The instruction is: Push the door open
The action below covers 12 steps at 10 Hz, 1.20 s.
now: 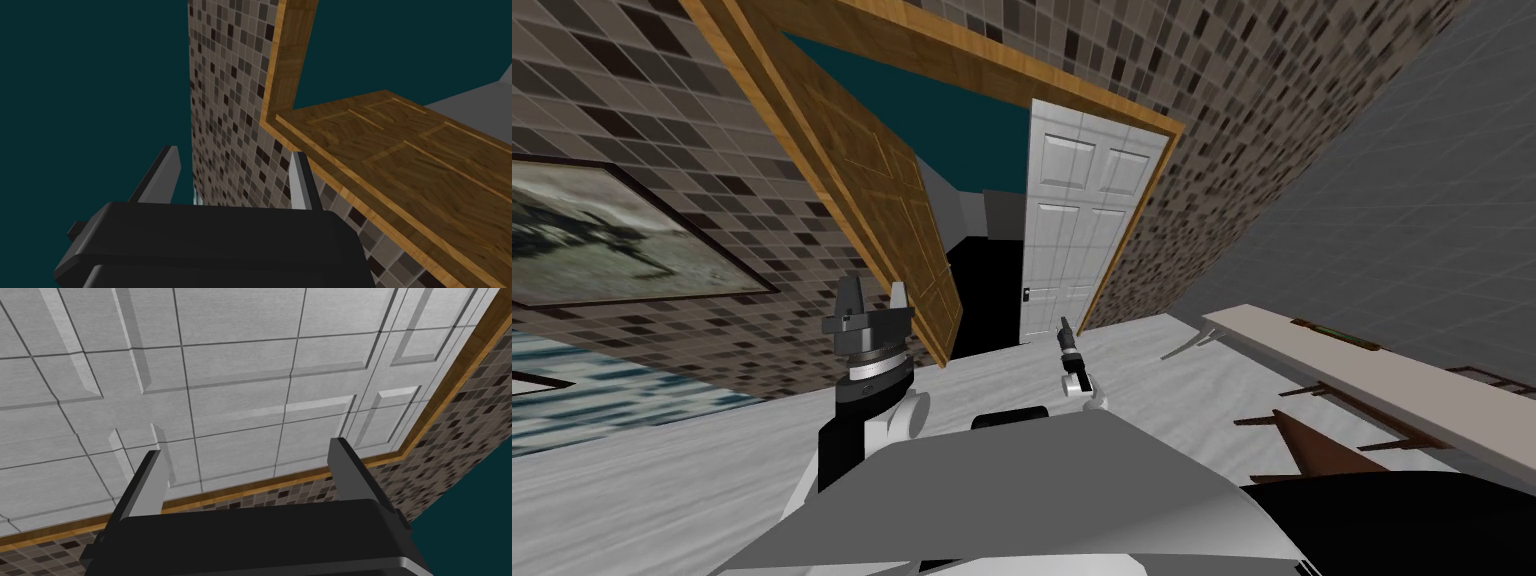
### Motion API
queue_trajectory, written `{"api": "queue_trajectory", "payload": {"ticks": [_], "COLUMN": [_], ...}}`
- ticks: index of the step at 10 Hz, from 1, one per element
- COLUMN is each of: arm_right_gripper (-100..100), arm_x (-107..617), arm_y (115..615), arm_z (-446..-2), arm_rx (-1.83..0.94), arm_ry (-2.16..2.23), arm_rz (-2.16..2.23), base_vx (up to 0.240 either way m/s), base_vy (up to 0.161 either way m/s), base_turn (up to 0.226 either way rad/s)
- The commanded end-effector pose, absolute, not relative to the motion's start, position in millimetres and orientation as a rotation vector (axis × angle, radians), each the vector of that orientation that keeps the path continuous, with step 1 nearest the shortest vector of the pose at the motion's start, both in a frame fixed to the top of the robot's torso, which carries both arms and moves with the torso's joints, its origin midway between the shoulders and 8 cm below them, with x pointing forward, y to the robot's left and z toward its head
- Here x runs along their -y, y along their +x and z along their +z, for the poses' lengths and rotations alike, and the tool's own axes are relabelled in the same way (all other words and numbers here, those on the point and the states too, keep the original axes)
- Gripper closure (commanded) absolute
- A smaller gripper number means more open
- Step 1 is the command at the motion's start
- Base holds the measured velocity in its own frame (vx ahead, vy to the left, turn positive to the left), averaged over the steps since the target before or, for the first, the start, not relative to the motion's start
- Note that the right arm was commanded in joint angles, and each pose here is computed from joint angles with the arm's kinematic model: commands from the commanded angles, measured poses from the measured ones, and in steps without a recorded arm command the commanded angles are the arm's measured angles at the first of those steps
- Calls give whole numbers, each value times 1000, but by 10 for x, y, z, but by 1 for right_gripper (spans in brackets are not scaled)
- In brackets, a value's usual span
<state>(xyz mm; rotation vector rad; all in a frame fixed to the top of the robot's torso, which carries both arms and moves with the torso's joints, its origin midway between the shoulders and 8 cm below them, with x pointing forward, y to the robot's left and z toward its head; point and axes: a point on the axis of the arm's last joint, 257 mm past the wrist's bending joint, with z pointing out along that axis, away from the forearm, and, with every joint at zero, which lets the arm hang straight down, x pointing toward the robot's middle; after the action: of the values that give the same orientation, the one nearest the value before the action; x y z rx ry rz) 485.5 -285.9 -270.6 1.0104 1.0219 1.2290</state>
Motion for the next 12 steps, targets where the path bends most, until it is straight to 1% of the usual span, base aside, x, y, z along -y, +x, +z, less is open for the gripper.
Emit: {"api": "queue_trajectory", "payload": {"ticks": [1,5,10,12], "arm_right_gripper": [-100,-100,-100,-100], "arm_x": [2856,2849,2817,2809], "arm_y": [4885,4918,4965,4971], "arm_z": [-2798,-3031,-3309,-3360], "arm_rx": [-1033,-1064,-1102,-1109], "arm_ry": [1022,1057,1101,1109], "arm_rz": [1227,1216,1207,1206], "base_vx": [98,71,107,60], "base_vy": [1,-7,-10,-19], "base_turn": [71,57,75,32]}}
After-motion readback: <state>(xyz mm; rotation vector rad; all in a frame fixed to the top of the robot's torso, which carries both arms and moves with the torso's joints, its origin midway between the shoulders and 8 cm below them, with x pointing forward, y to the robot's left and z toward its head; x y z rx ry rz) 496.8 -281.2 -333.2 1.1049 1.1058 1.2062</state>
